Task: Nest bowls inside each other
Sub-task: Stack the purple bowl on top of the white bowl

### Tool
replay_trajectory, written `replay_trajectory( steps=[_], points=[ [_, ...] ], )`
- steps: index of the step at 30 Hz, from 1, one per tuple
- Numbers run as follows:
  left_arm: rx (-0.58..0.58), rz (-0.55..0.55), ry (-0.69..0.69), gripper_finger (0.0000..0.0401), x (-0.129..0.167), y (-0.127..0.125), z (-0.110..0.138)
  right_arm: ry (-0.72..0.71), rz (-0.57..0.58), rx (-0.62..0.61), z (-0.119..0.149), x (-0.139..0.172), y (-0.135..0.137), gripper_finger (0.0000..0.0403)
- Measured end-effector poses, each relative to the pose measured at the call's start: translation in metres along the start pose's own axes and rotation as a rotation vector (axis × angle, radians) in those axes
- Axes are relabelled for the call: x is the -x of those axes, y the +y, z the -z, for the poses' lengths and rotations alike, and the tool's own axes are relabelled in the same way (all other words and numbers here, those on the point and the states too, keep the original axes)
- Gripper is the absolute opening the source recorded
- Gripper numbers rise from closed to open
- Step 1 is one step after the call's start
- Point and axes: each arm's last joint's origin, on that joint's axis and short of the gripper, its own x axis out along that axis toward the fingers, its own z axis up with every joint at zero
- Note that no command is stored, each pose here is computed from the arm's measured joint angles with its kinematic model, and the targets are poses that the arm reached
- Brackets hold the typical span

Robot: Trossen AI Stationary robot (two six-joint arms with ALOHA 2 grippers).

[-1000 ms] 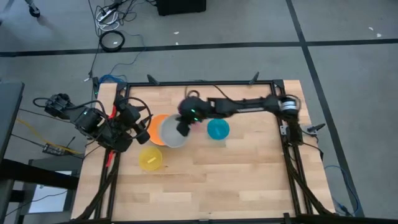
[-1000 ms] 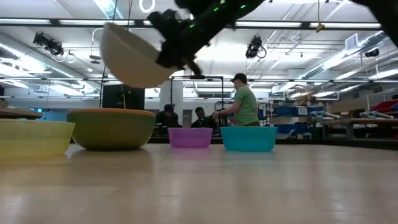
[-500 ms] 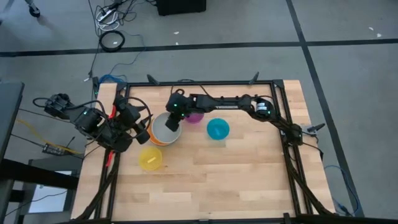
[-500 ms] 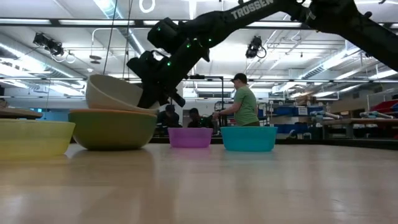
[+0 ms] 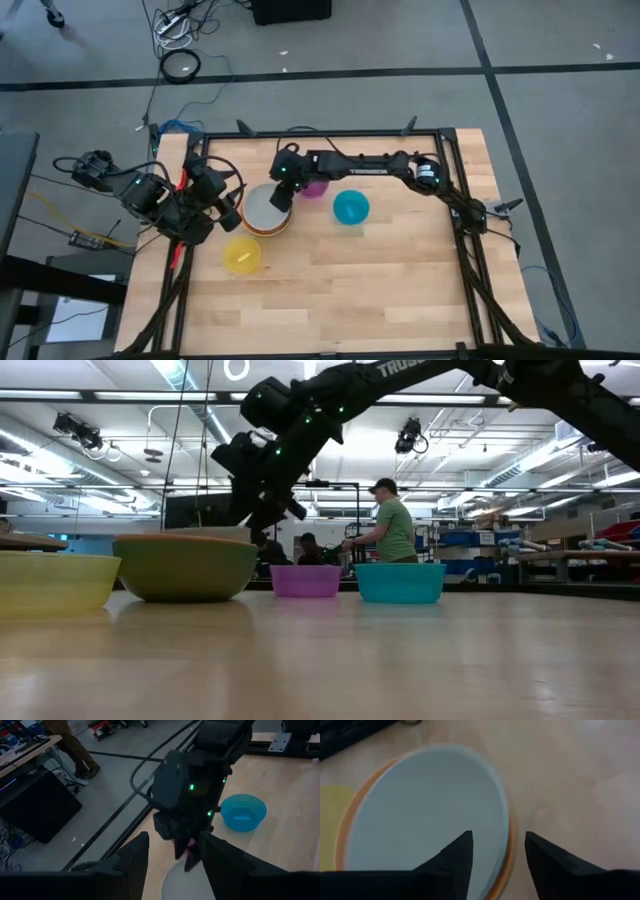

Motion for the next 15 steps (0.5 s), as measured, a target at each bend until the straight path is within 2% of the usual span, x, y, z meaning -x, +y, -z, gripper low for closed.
replay_trajectory(
  steps=[4, 8, 15],
  points=[
    [0.0, 0.0, 0.0, 0.0184, 0.0, 0.0, 0.0, 0.002, 0.118, 0.052, -0.004, 0.02, -0.002, 0.0169],
    [-0.009, -0.003, 0.004, 0.0184, 0.0, 0.001, 0.001, 0.082, 0.229, 0.107, 0.002, 0.032, -0.006, 0.0165],
    [-0.009, -0.003, 0.004, 0.0184, 0.0, 0.001, 0.001, 0.251, 0.346, 0.162, 0.017, 0.043, -0.013, 0.0165]
  ],
)
